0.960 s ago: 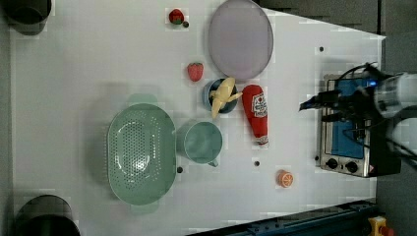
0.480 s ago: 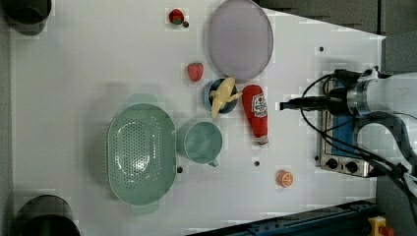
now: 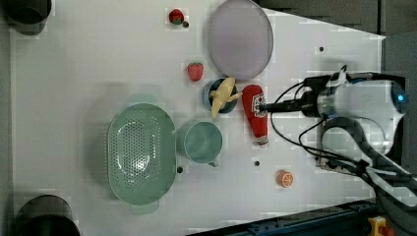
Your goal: Pick Ketchup from the table and place it in strainer.
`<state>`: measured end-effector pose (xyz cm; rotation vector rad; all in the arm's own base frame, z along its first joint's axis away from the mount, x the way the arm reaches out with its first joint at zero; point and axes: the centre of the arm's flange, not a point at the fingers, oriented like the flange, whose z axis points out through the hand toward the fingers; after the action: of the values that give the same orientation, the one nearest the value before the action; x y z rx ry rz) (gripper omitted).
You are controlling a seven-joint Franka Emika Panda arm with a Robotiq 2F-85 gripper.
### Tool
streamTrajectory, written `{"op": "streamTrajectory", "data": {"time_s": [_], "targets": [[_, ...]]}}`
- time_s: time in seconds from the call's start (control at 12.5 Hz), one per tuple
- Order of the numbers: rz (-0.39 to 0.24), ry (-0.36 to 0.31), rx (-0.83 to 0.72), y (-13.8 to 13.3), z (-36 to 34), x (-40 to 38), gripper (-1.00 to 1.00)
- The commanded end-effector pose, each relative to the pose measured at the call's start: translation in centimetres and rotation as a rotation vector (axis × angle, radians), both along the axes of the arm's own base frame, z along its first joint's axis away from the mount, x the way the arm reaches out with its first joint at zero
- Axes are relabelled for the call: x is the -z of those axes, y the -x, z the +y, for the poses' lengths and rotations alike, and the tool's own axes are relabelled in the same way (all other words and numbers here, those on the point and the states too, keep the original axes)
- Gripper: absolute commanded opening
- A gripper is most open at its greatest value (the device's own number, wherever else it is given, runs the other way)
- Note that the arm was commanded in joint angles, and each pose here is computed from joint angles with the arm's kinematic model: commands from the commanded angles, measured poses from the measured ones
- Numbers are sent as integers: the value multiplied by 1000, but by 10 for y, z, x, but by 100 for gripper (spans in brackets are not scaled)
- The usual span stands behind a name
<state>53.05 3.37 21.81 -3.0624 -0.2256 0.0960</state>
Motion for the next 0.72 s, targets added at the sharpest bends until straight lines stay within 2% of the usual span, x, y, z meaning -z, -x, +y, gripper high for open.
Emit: {"op": "streamTrajectory", "data": {"time_s": [0.08, 0.48, 0.72], "targets": [[2, 11, -62, 11, -10, 32, 100], [-37, 1, -60, 13, -8, 58, 100], [-27, -1, -60, 18, -7, 64, 100]]}}
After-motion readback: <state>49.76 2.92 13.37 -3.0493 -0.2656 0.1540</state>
